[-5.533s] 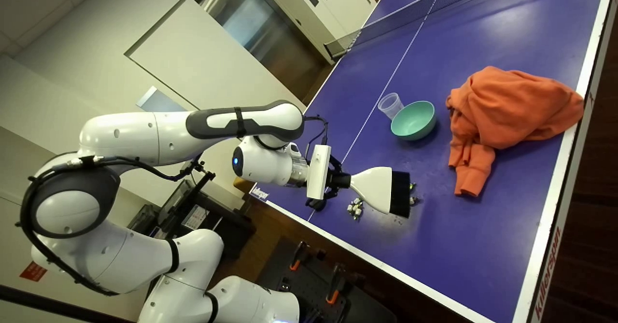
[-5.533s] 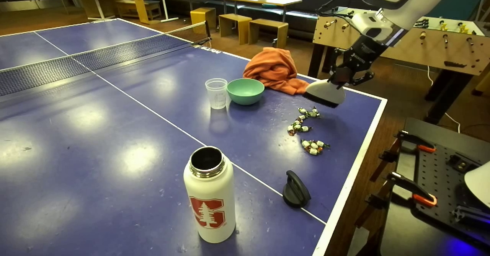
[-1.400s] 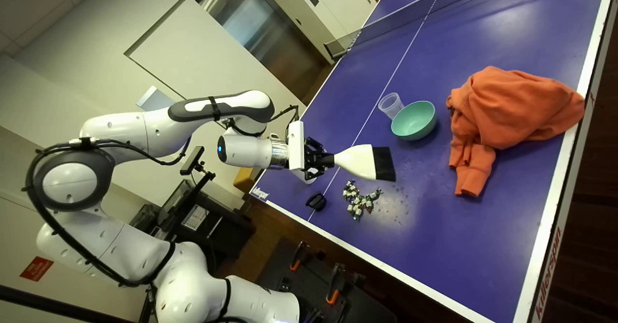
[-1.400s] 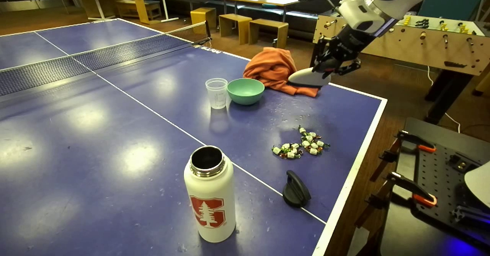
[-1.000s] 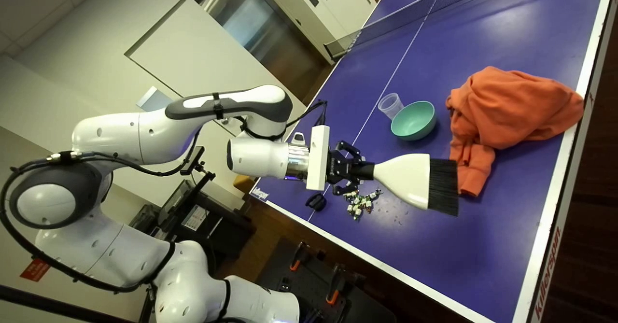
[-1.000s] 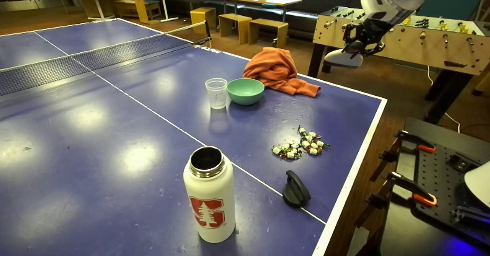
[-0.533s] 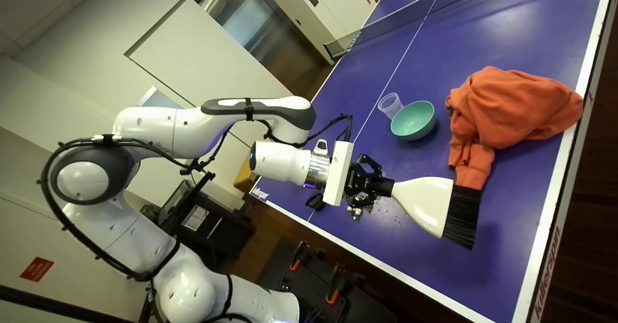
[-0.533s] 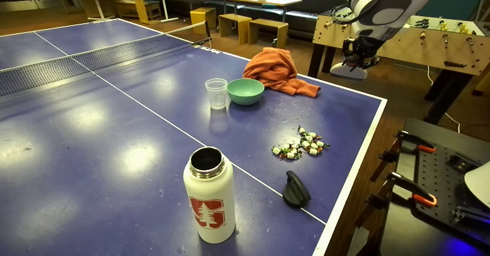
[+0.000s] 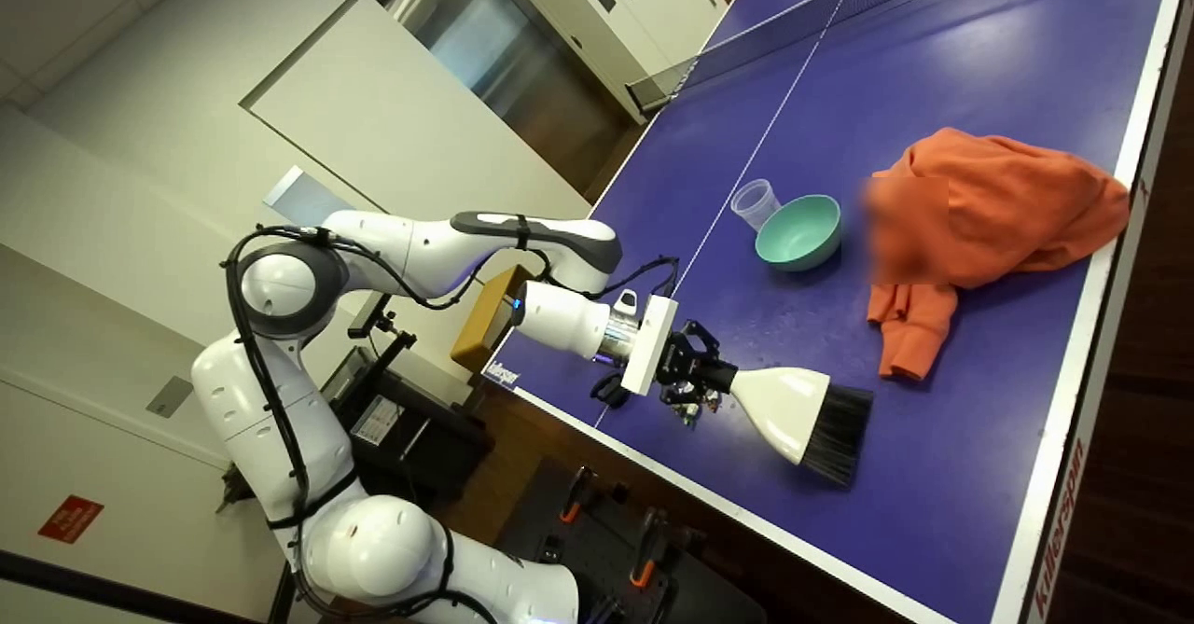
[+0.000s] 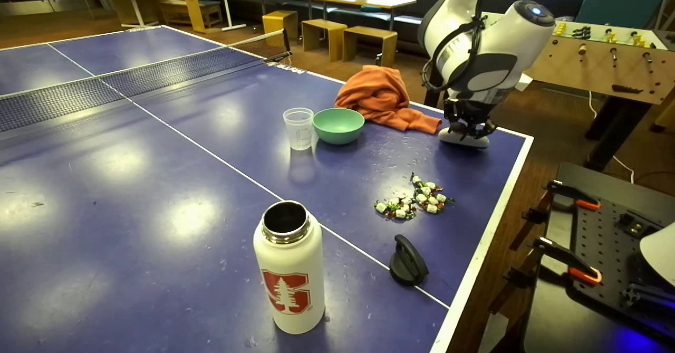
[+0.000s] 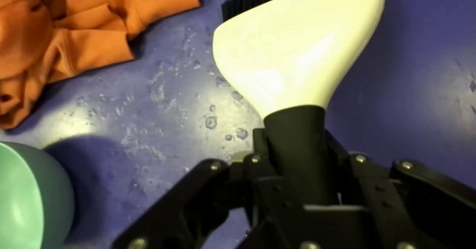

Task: Sweep the candy to the left using the white and black brush

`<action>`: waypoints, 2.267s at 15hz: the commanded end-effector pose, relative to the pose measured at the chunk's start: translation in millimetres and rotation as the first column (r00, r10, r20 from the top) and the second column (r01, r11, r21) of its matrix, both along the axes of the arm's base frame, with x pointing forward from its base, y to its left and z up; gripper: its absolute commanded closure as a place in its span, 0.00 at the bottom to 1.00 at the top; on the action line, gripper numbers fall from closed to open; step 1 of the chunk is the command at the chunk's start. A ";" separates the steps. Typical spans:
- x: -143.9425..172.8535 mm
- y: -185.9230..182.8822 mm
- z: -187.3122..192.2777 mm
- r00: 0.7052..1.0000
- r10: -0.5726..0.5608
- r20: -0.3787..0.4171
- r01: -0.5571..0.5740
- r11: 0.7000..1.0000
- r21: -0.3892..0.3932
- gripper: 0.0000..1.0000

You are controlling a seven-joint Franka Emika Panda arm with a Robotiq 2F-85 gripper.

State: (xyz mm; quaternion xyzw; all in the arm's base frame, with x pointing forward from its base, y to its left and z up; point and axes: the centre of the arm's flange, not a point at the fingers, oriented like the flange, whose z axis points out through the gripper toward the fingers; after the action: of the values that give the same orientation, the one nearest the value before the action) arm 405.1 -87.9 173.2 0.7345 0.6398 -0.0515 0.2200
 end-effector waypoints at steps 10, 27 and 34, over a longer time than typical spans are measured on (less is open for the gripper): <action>27.5 -12.8 -23.6 0.983 -0.179 -0.033 0.174 0.977 -0.126 0.88; 39.7 18.4 108.6 0.964 -0.174 0.200 0.177 0.984 0.003 0.00; 35.1 25.0 141.8 0.873 -0.408 0.269 0.339 0.902 0.268 0.00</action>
State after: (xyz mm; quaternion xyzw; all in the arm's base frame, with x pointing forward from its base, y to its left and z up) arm 415.6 -93.1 251.2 0.8365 0.4782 0.0492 0.2630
